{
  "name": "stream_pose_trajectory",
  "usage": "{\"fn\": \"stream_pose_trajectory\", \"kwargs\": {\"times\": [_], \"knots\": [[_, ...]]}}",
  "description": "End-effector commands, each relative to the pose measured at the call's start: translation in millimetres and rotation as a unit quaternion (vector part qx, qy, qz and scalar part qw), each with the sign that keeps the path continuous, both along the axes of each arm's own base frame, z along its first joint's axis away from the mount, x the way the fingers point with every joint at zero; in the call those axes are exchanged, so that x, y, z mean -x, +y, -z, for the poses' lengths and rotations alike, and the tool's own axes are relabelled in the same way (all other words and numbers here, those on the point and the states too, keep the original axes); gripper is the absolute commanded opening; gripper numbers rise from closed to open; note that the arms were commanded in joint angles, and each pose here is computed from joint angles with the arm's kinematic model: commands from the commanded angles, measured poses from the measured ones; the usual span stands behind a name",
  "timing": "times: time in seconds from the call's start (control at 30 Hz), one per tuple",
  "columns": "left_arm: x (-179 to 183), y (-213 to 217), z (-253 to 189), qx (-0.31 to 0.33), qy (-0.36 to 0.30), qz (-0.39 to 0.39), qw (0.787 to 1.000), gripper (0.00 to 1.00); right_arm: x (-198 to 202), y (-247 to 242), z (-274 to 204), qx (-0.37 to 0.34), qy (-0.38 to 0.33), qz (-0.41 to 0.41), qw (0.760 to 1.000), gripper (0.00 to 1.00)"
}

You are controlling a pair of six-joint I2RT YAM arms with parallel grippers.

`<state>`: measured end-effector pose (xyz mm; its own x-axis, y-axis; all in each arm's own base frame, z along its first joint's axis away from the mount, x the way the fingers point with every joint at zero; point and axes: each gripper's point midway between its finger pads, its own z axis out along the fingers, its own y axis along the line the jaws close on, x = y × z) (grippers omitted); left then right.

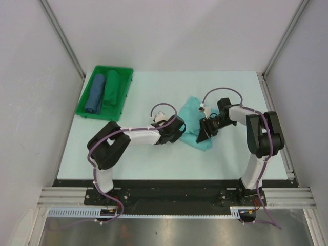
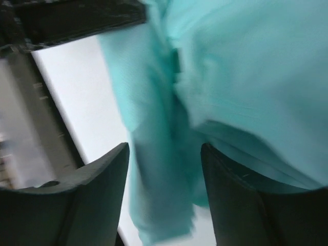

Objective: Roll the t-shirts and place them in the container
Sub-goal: Roll the T-shirt to the center of the board.

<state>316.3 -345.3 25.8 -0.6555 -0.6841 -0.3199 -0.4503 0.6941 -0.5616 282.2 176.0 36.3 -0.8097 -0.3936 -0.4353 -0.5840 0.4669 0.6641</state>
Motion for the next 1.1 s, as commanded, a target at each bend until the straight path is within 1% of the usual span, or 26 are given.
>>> {"fn": "stream_pose_trajectory", "kwargs": {"times": [0.0, 0.1, 0.13, 0.17, 0.2, 0.27, 0.3, 0.33, 0.37, 0.4, 0.43, 0.47, 0.5, 0.53, 0.57, 0.6, 0.67, 0.77, 0.83, 0.87, 0.9, 0.93, 0.97, 1.0, 1.03, 1.07], "knots": [[18.8, 81.1, 13.6, -0.090, 0.035, -0.058, 0.994, 0.00, -55.3, 6.2, -18.3, 0.084, -0.177, 0.018, 0.980, 0.65], [31.5, 103.8, 18.8, -0.104, 0.045, -0.069, 0.991, 0.00, -58.4, 22.3, -23.6, 0.117, -0.232, 0.010, 0.966, 0.66], [31.0, 108.8, 12.5, -0.100, 0.039, -0.073, 0.992, 0.00, -56.2, 32.3, -34.7, 0.130, -0.266, 0.004, 0.955, 0.67], [36.9, 118.6, 16.0, -0.112, 0.044, -0.076, 0.990, 0.00, -57.0, 38.7, -40.3, 0.130, -0.286, 0.004, 0.949, 0.68], [41.3, 126.0, 17.1, -0.120, 0.050, -0.078, 0.988, 0.00, -52.1, 40.0, -39.8, 0.146, -0.299, 0.005, 0.943, 0.68], [45.9, 140.5, 14.6, -0.127, 0.050, -0.091, 0.986, 0.00, -42.5, 62.0, -59.9, 0.143, -0.347, -0.007, 0.927, 0.69], [47.7, 144.0, 13.8, -0.128, 0.050, -0.091, 0.986, 0.00, -37.2, 61.5, -57.2, 0.161, -0.359, -0.008, 0.919, 0.69], [44.1, 144.1, 12.3, -0.120, 0.042, -0.091, 0.988, 0.00, -32.5, 65.7, -61.3, 0.160, -0.373, -0.013, 0.914, 0.69], [47.1, 144.4, 13.0, -0.118, 0.044, -0.075, 0.989, 0.00, -24.1, 79.6, -78.7, 0.140, -0.406, -0.018, 0.903, 0.69], [44.6, 142.8, 11.8, -0.114, 0.043, -0.069, 0.990, 0.00, -18.5, 76.1, -73.5, 0.155, -0.418, -0.016, 0.895, 0.70], [39.5, 141.3, 9.7, -0.116, 0.037, -0.054, 0.991, 0.00, -6.4, 92.5, -88.6, 0.137, -0.453, -0.024, 0.881, 0.70], [38.3, 136.9, 9.4, -0.111, 0.040, -0.039, 0.992, 0.00, -1.0, 95.7, -90.6, 0.141, -0.469, -0.024, 0.872, 0.70], [36.6, 134.8, 8.7, -0.112, 0.043, -0.031, 0.992, 0.00, 0.8, 93.8, -92.7, 0.164, -0.494, -0.017, 0.853, 0.69], [36.0, 135.4, 10.6, -0.122, 0.050, -0.014, 0.991, 0.00, 11.0, 92.4, -82.9, 0.177, -0.503, -0.025, 0.846, 0.70], [31.9, 130.8, 11.7, -0.124, 0.056, -0.006, 0.991, 0.00, 24.5, 107.8, -87.5, 0.167, -0.527, -0.038, 0.832, 0.70], [32.4, 126.5, 13.2, -0.120, 0.065, 0.008, 0.991, 0.00, 24.8, 101.7, -82.7, 0.197, -0.540, -0.038, 0.818, 0.70], [30.6, 123.5, 13.9, -0.124, 0.072, 0.026, 0.989, 0.00, 27.5, 110.7, -80.1, 0.203, -0.556, -0.040, 0.805, 0.70], [32.4, 123.2, 19.9, -0.125, 0.086, 0.038, 0.988, 0.00, 29.5, 115.3, -67.0, 0.233, -0.566, -0.050, 0.789, 0.70], [33.0, 123.7, 22.4, -0.121, 0.091, 0.038, 0.988, 0.00, 29.6, 114.1, -60.0, 0.237, -0.554, -0.053, 0.797, 0.71], [33.7, 123.6, 24.8, -0.118, 0.092, 0.040, 0.988, 0.00, 31.8, 117.5, -60.4, 0.221, -0.544, -0.058, 0.808, 0.72], [33.6, 123.9, 25.4, -0.116, 0.092, 0.040, 0.988, 0.00, 22.1, 109.3, -68.3, 0.212, -0.533, -0.042, 0.818, 0.73], [34.8, 124.8, 27.5, -0.117, 0.096, 0.040, 0.988, 0.00, 25.2, 102.4, -64.4, 0.211, -0.508, -0.049, 0.834, 0.74], [33.4, 123.8, 27.3, -0.117, 0.095, 0.041, 0.988, 0.00, 26.2, 109.3, -74.1, 0.174, -0.490, -0.056, 0.852, 0.74], [33.7, 124.4, 28.9, -0.118, 0.097, 0.041, 0.987, 0.00, 25.4, 107.2, -77.9, 0.160, -0.474, -0.056, 0.864, 0.75], [34.1, 124.7, 30.8, -0.121, 0.100, 0.042, 0.987, 0.00, 18.9, 93.1, -78.3, 0.160, -0.450, -0.045, 0.877, 0.75], [33.5, 123.9, 30.4, -0.120, 0.100, 0.042, 0.987, 0.00, 21.9, 98.3, -84.9, 0.132, -0.433, -0.048, 0.891, 0.76]]}}
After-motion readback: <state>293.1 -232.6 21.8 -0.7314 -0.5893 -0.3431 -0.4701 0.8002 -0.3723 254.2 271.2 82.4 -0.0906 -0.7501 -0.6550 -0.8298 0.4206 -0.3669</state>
